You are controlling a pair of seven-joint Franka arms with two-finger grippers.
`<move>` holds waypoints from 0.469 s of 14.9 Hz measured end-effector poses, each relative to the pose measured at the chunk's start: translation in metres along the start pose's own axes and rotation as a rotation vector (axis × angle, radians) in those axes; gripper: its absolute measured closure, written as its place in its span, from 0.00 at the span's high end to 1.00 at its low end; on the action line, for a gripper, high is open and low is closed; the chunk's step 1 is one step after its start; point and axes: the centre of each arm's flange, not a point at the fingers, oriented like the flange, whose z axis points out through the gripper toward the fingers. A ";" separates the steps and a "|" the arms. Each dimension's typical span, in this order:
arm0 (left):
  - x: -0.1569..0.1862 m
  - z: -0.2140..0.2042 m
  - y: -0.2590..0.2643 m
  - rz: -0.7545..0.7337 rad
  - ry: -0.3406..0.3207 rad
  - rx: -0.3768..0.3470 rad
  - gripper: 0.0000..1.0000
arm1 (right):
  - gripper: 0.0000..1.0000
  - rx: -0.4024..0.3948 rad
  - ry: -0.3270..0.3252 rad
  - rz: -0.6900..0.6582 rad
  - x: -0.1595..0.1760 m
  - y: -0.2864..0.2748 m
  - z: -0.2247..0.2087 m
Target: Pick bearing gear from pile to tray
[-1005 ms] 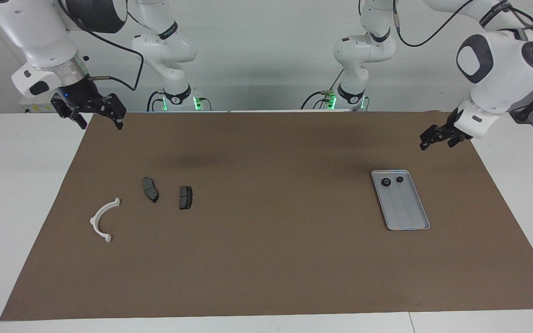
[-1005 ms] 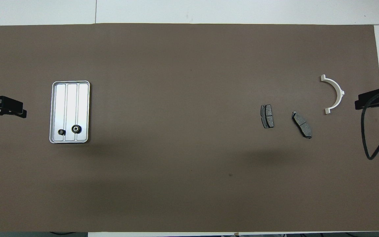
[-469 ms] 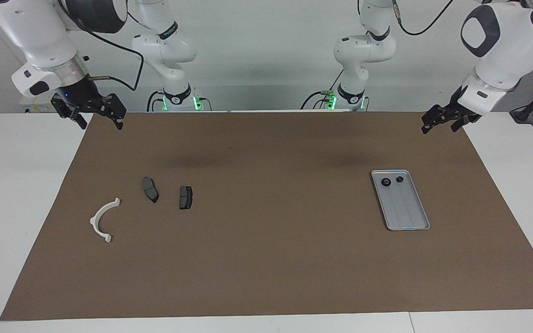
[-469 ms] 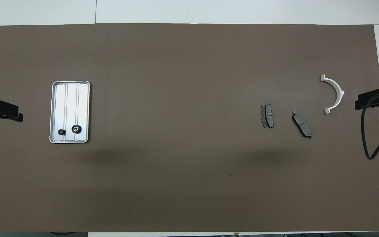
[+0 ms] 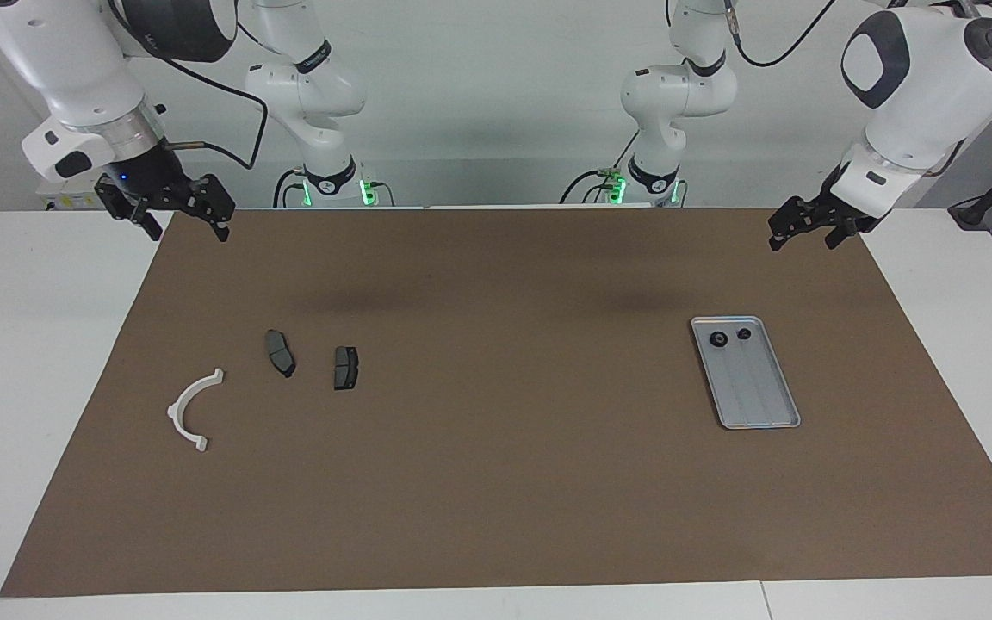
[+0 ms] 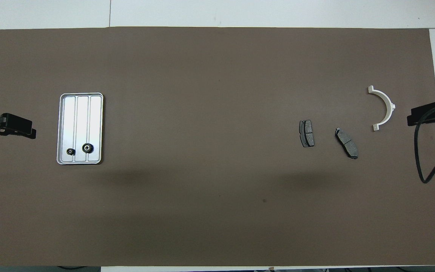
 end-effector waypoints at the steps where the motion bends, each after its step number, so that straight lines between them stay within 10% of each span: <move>1: 0.000 -0.001 -0.004 -0.007 0.002 -0.001 1.00 | 1.00 0.000 0.000 0.000 0.000 0.000 0.000; 7: 0.005 -0.010 -0.001 -0.002 0.038 0.001 1.00 | 1.00 0.000 -0.002 0.000 0.000 0.000 0.001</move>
